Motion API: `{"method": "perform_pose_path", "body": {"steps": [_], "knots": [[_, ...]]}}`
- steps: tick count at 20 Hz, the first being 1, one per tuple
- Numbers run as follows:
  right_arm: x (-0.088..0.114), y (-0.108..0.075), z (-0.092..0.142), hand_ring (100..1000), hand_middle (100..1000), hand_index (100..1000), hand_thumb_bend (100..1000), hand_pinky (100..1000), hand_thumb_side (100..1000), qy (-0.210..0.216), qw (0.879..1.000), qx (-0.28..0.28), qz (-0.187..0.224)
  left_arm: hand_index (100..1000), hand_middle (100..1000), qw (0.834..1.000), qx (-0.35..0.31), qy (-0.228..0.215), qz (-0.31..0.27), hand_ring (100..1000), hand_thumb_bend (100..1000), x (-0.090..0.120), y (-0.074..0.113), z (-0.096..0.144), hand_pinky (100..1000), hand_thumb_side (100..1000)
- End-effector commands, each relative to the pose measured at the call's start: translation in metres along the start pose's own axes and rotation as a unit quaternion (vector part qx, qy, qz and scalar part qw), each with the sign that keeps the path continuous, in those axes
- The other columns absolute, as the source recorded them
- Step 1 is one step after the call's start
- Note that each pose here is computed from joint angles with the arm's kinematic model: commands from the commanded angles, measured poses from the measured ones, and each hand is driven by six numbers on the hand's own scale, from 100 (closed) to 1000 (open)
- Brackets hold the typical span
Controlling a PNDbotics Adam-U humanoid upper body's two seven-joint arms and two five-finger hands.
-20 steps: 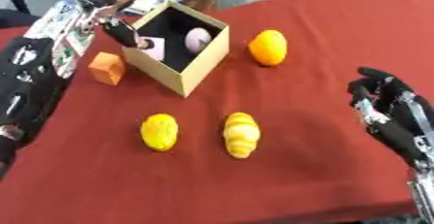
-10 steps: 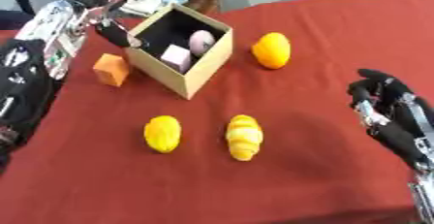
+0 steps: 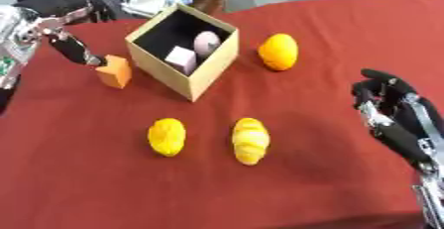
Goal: Pick up objects on the table and place them in the box.
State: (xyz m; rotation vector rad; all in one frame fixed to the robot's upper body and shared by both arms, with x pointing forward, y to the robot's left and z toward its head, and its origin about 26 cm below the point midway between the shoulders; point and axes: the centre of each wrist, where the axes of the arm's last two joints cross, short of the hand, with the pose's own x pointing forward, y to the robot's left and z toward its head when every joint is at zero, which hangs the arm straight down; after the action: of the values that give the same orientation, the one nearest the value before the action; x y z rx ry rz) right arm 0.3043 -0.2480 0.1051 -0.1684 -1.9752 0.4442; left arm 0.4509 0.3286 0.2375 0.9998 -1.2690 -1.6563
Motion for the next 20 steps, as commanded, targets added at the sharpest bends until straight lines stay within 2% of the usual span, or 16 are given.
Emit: {"method": "perform_pose_path", "body": {"steps": [1, 7, 20], "knots": [[0.004, -0.004, -0.002, 743, 666, 851, 100, 648, 437, -0.009, 1.0, -0.003, 0.007, 821, 693, 1.0, -0.02, 0.022, -0.002, 710, 618, -0.015, 0.013, 0.01, 772, 100], [0.004, -0.004, -0.002, 743, 666, 851, 100, 648, 437, -0.009, 1.0, -0.002, 0.005, 823, 699, 0.998, -0.059, 0.031, 0.014, 714, 604, -0.014, 0.0, 0.001, 772, 100], [0.004, -0.002, -0.002, 743, 666, 850, 100, 649, 440, -0.01, 1.0, 0.0, 0.003, 844, 739, 0.997, -0.04, 0.068, 0.0, 740, 619, -0.01, -0.032, -0.016, 777, 100]]}}
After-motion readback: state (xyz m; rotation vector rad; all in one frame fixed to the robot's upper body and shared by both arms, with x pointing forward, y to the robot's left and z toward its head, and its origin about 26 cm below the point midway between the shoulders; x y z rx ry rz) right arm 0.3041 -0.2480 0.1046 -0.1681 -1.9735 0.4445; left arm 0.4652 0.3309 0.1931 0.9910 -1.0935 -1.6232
